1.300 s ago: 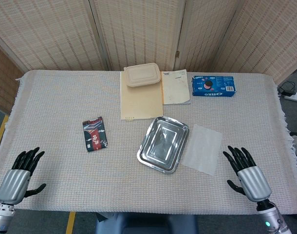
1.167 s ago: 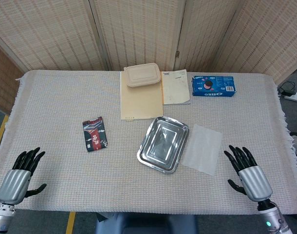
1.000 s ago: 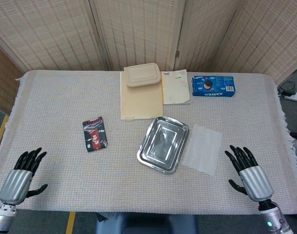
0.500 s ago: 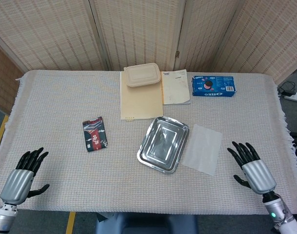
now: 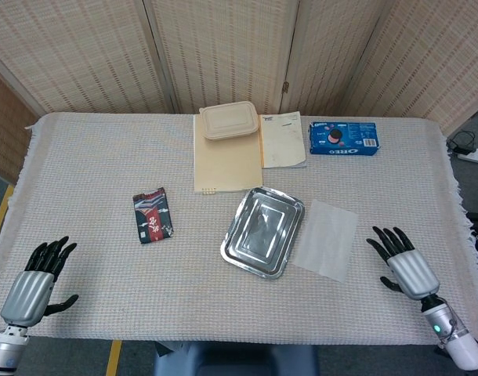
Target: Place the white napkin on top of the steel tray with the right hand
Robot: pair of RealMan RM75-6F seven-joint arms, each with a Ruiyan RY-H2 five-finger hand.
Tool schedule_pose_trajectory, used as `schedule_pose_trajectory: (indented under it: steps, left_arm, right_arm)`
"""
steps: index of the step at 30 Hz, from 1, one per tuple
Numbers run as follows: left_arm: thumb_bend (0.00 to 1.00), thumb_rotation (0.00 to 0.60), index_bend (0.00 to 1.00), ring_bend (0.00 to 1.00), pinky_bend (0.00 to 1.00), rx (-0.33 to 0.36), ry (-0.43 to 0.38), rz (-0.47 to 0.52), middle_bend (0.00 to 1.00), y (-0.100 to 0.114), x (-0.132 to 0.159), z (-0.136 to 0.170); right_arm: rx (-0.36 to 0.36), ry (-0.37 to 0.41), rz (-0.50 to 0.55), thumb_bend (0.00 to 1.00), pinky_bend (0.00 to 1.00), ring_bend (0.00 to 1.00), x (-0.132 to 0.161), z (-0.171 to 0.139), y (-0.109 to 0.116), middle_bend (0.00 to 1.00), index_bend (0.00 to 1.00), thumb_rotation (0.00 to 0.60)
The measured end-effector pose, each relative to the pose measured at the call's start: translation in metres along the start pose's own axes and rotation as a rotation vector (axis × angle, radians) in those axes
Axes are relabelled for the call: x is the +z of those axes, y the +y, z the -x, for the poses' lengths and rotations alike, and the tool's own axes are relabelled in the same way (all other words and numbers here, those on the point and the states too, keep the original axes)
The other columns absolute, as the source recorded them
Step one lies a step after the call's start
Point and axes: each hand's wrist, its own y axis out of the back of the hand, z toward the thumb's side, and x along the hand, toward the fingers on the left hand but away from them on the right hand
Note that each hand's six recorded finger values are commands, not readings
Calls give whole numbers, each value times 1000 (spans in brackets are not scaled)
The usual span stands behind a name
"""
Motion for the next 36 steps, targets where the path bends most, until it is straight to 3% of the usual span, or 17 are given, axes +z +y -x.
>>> schedule_pose_trajectory:
  steps: [10, 28, 32, 36]
  left_arm:
    - [232, 600, 0, 0, 0, 2, 11, 4, 0, 1, -3, 0]
    - [278, 600, 0, 0, 0, 0, 20, 10, 0, 2, -6, -1]
    - [407, 600, 0, 0, 0, -3, 20, 8, 0, 2, -6, -1]
    - [435, 600, 0, 0, 0, -5, 21, 5, 0, 1, -6, -2]
  right_arm:
    - [6, 10, -3, 291, 0, 0, 3, 25, -24, 0, 280, 600]
    - [-13, 78, -26, 436, 0, 0, 33, 61, -43, 0, 307, 600]
    - [-17, 87, -22, 439, 0, 0, 38, 64, -44, 0, 308, 600]
    - [-29, 96, -23, 440, 0, 0, 43, 66, -44, 0, 312, 600]
